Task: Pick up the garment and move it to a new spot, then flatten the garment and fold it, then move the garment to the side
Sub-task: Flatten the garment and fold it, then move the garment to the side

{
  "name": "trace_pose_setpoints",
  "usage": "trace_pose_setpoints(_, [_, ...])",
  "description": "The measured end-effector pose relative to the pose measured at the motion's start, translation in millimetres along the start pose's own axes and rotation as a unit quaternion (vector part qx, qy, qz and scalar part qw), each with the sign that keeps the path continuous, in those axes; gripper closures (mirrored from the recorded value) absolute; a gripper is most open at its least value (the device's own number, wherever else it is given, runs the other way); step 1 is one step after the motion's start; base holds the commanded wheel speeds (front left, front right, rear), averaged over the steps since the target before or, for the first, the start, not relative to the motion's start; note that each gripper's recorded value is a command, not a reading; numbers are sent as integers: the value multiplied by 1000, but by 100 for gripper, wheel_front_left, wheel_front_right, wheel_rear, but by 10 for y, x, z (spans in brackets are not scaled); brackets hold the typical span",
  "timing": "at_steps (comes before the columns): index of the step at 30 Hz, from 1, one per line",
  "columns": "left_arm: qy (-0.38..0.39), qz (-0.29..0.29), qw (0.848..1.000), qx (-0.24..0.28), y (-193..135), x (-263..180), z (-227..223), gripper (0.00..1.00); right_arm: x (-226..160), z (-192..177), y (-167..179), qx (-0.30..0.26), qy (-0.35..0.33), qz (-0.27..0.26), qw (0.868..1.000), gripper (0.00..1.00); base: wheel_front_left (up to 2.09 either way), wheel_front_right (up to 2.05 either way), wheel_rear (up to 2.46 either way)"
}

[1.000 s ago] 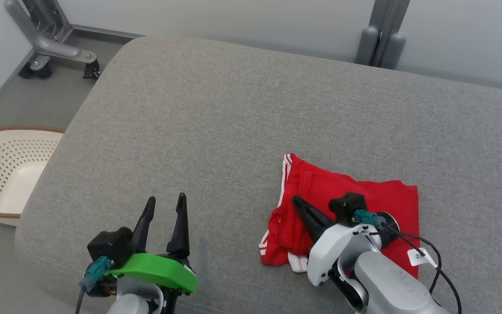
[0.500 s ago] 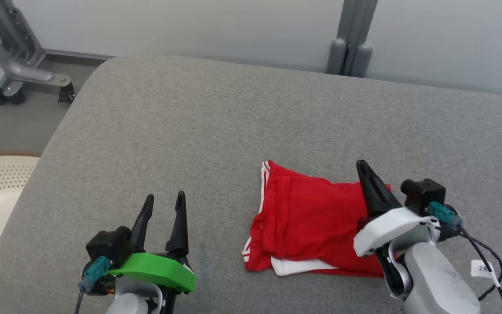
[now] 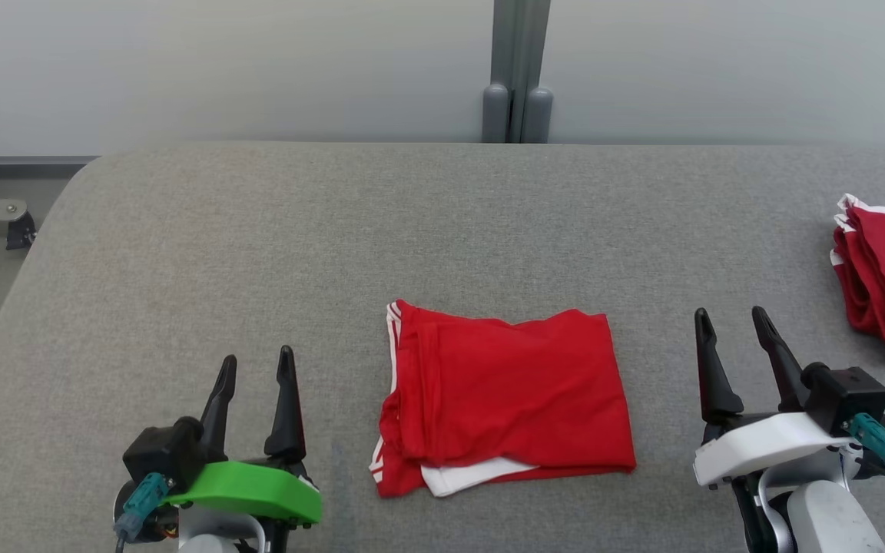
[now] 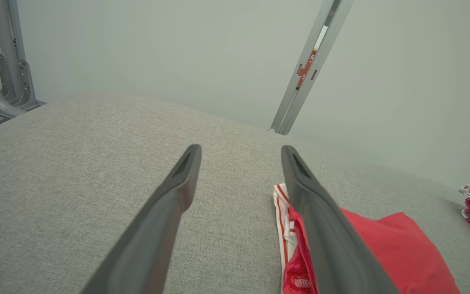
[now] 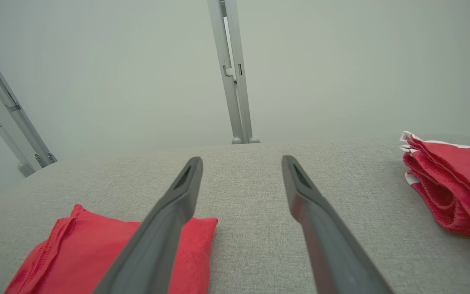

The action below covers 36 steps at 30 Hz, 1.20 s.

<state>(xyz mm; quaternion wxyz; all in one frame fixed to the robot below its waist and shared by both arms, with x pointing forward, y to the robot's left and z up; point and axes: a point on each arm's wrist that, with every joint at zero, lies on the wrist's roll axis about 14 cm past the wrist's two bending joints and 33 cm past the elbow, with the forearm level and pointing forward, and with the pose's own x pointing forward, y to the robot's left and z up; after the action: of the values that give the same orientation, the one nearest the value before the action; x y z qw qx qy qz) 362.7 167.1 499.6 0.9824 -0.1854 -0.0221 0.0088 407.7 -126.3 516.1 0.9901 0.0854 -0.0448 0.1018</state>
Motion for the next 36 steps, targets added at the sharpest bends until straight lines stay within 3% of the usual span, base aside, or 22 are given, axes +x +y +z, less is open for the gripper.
trace_pose_setpoints(8, [10, -5, 1000, 14, -8, -14, -79, 0, -217, 12, -216, 7, 1, -36, 999, 0, 0, 0, 0])
trace_pose_setpoints(24, [9, -2, 1000, 20, 27, -37, -73, 0, -216, -87, -152, 8, 21, -26, 999, 0, 0, 0, 0])
trace_pose_setpoints(36, [1, 27, 999, 17, 185, -82, -8, 0, -15, -638, 139, 27, 150, 17, 988, 0, 0, 0, 0])
